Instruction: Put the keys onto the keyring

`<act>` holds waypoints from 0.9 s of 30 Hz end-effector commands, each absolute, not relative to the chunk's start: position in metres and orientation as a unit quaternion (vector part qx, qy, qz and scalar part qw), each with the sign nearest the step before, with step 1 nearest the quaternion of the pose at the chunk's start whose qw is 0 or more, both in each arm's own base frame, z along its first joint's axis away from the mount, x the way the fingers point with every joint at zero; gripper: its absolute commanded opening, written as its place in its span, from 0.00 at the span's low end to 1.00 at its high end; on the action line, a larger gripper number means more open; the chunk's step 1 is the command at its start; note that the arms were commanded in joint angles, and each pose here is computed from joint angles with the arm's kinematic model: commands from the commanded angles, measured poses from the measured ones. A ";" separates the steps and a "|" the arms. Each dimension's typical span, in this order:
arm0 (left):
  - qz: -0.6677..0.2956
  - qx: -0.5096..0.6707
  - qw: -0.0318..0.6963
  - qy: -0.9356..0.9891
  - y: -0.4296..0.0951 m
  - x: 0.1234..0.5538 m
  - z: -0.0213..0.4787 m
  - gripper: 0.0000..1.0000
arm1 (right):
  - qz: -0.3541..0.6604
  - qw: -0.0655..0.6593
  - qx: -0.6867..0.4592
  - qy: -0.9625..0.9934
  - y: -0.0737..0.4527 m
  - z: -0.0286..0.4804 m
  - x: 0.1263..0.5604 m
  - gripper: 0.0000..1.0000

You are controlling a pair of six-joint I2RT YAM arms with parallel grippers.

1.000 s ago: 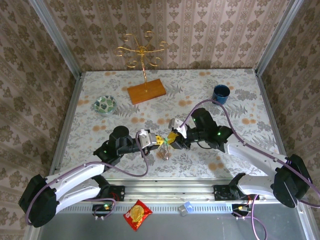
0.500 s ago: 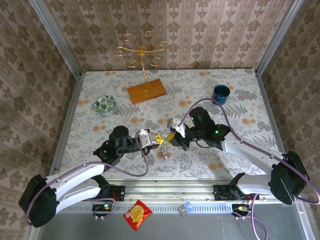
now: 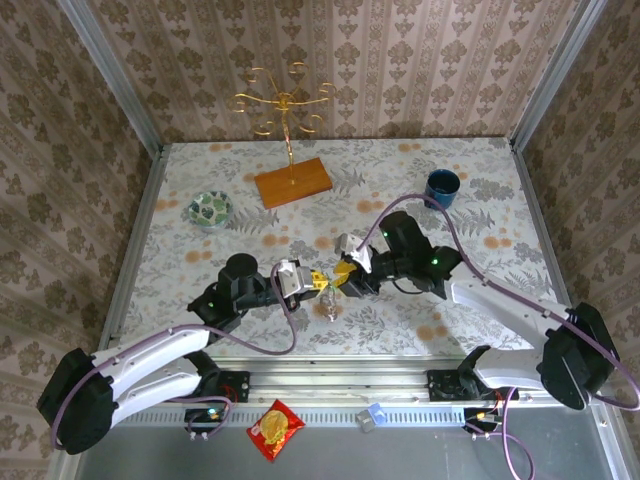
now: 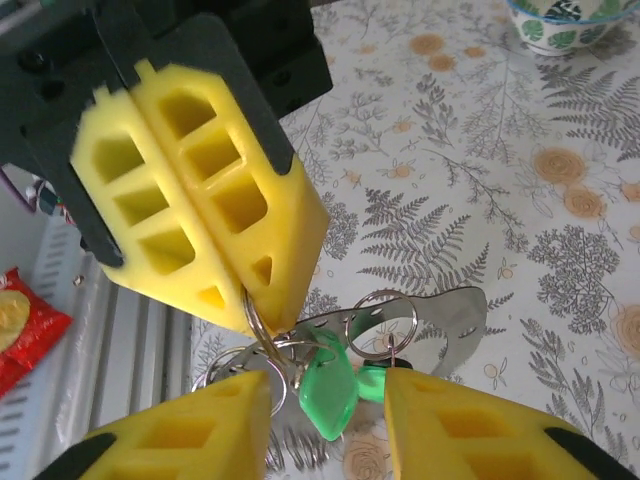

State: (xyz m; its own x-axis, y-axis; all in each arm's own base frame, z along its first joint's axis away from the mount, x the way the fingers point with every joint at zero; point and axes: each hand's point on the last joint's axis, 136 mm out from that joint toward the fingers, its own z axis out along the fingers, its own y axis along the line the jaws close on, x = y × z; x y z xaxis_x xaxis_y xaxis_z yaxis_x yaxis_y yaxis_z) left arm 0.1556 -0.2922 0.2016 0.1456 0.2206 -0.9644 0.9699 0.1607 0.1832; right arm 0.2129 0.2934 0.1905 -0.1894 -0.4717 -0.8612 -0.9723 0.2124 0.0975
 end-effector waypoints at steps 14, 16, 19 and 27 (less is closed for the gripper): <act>-0.391 0.524 0.548 0.522 -0.295 0.147 0.221 0.00 | 0.309 0.448 -0.509 0.667 0.283 0.191 0.218 0.42; -0.393 0.524 0.547 0.522 -0.295 0.146 0.221 0.00 | 0.296 0.462 -0.501 0.669 0.278 0.193 0.221 0.42; -0.397 0.523 0.546 0.521 -0.296 0.145 0.223 0.00 | 0.278 0.461 -0.496 0.681 0.271 0.186 0.221 0.43; -0.409 0.515 0.548 0.517 -0.297 0.144 0.227 0.00 | 0.288 0.441 -0.513 0.678 0.292 0.171 0.214 0.43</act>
State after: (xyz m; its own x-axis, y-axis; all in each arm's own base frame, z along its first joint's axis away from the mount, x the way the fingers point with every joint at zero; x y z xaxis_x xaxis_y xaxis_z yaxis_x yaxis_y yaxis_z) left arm 0.1507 -0.2954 0.2143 0.1157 0.1405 -0.9833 0.9782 0.1560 0.1374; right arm 0.2089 0.2855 0.1669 -0.1015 -0.4660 -0.8789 -0.9551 0.2928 -0.0449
